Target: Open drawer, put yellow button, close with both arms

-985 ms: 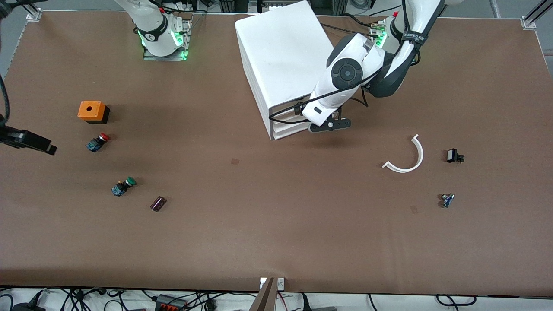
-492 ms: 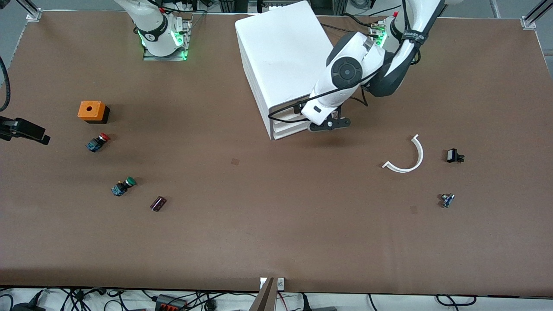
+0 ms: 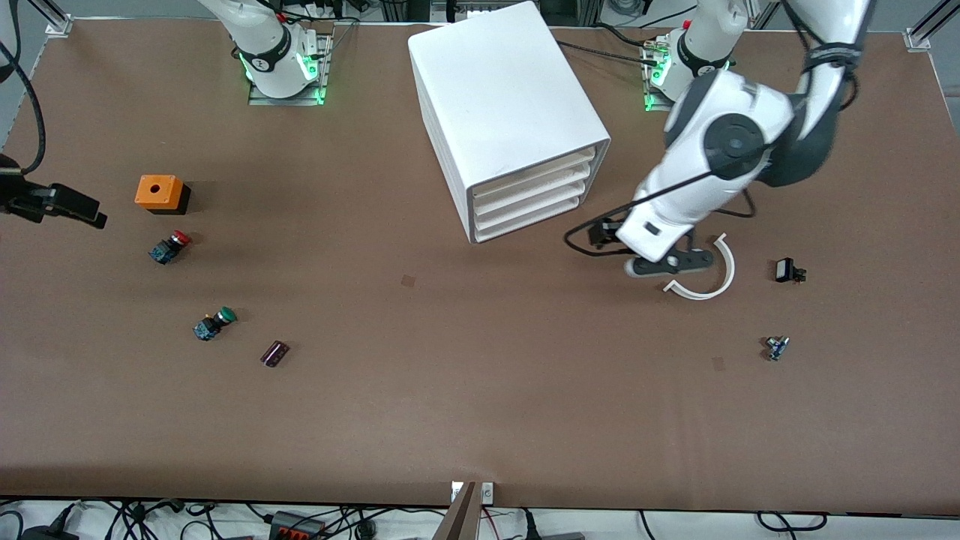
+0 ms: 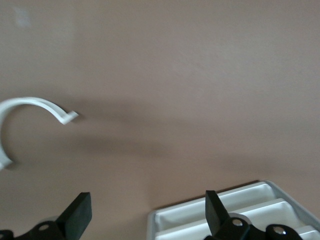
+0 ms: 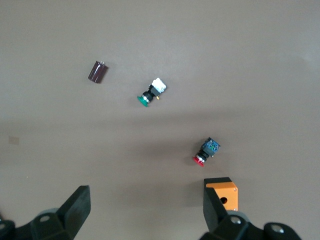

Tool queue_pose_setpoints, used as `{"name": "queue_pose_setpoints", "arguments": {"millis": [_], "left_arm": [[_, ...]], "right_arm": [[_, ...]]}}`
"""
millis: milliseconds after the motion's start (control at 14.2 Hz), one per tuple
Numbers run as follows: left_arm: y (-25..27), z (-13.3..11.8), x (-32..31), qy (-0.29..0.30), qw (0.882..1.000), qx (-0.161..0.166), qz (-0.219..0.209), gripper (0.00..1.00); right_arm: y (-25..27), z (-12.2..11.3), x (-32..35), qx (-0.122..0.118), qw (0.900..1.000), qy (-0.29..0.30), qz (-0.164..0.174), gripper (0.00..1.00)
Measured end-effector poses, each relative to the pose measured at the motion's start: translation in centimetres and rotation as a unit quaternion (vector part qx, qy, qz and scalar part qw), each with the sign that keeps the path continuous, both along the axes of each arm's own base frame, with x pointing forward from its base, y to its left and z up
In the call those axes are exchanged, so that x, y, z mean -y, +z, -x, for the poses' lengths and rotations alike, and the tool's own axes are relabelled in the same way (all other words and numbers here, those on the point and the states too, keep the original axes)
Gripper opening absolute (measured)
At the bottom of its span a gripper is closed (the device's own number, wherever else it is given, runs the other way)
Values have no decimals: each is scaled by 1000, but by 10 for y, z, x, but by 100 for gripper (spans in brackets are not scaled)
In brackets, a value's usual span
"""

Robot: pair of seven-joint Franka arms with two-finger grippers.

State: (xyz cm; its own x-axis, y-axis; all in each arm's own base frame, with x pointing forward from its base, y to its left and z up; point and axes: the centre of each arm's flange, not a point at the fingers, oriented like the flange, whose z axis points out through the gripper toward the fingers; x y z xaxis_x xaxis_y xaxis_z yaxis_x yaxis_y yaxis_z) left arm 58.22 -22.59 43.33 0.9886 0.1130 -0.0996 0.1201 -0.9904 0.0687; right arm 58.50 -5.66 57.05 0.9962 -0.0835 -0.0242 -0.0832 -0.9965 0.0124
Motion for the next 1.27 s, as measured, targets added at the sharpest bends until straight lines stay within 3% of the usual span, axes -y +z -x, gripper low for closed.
{"name": "queue_pose_setpoints", "arguments": {"millis": [211, 422, 563, 774, 985, 1266], "left_arm": [[44, -26, -81, -41, 999, -9, 4, 100], [95, -31, -148, -76, 997, -3, 1, 100], [135, -22, -189, -104, 994, 22, -5, 100], [171, 12, -233, -115, 993, 38, -16, 100], [160, 29, -251, -104, 992, 65, -22, 100], [149, 32, -251, -105, 992, 63, -21, 100]], "right_arm": [[1, 18, -1, 1, 1000, 1, -1, 100], [1, 24, -2, 0, 1000, 4, -1, 100], [-1, 24, -2, -3, 1000, 5, -1, 100], [-2, 24, -2, -2, 1000, 6, -1, 100], [-2, 23, -2, -1, 1000, 7, -1, 100], [-1, 23, -5, 1, 1000, 10, -1, 100]]}}
